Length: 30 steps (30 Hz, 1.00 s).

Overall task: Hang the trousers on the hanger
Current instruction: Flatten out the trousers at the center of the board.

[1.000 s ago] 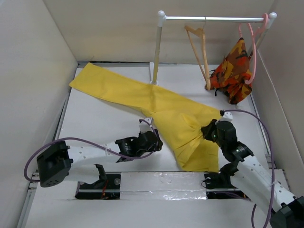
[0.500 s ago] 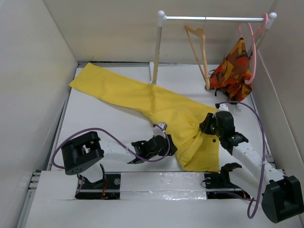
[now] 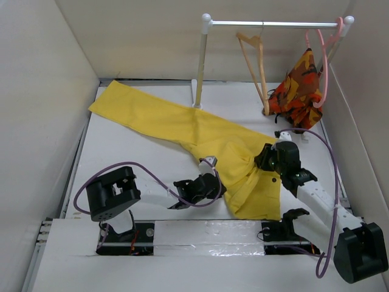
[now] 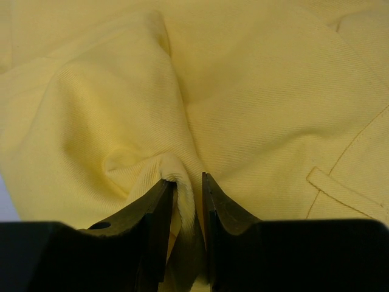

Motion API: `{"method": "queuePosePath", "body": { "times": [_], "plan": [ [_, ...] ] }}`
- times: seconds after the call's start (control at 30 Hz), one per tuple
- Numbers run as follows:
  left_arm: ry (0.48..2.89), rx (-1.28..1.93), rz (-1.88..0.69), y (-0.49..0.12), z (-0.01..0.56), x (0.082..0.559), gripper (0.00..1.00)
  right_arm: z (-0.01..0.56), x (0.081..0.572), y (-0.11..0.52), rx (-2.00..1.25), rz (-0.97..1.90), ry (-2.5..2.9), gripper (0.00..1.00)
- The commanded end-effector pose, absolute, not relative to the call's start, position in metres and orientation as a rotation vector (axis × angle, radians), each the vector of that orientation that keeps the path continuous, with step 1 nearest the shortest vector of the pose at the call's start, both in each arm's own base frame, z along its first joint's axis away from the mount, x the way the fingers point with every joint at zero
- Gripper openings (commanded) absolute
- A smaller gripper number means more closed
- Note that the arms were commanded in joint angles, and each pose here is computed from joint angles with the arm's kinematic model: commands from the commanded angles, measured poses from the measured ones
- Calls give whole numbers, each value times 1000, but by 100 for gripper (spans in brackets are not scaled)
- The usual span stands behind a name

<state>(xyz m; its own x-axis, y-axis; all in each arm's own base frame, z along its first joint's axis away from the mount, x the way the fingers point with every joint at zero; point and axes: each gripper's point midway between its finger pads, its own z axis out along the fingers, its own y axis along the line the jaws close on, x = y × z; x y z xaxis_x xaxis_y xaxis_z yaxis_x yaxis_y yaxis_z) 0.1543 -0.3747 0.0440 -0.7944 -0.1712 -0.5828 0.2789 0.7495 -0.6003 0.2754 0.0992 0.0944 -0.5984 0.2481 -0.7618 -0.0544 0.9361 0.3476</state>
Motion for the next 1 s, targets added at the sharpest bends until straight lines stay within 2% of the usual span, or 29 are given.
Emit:
{"method": "queuePosePath", "body": {
  "times": [0.0, 0.3, 0.47, 0.53, 0.63, 0.67, 0.7, 0.77, 0.9, 0.97],
  "plan": [
    [2266, 15, -864, -371, 60, 170, 0, 110, 288, 101, 112, 444, 2103, 32],
    [2217, -14, -608, -334, 88, 184, 0, 109, 293, 102, 101, 455, 2112, 30],
    [2221, 6, -650, -342, 87, 181, 22, 114, 296, 93, 124, 427, 2094, 13],
    [2224, 8, -665, -344, 88, 180, 27, 114, 296, 81, 162, 387, 2100, 13],
    [2204, -16, -692, -342, 101, 180, 27, 131, 294, 81, 124, 371, 2061, 41],
    [2191, -17, -699, -339, 106, 180, 27, 135, 290, 87, 88, 376, 2059, 60],
    [2177, -23, -696, -336, 112, 182, 27, 153, 289, 88, 58, 365, 2016, 64],
    [2113, -50, -745, -329, 144, 183, 27, 166, 279, 101, -15, 363, 2003, 72],
    [1985, -128, -738, -291, 199, 190, 27, 198, 265, 127, -121, 361, 1935, 73],
    [1910, -195, -780, -265, 232, 195, 27, 209, 262, 148, -189, 401, 1906, 70]
  ]
}}
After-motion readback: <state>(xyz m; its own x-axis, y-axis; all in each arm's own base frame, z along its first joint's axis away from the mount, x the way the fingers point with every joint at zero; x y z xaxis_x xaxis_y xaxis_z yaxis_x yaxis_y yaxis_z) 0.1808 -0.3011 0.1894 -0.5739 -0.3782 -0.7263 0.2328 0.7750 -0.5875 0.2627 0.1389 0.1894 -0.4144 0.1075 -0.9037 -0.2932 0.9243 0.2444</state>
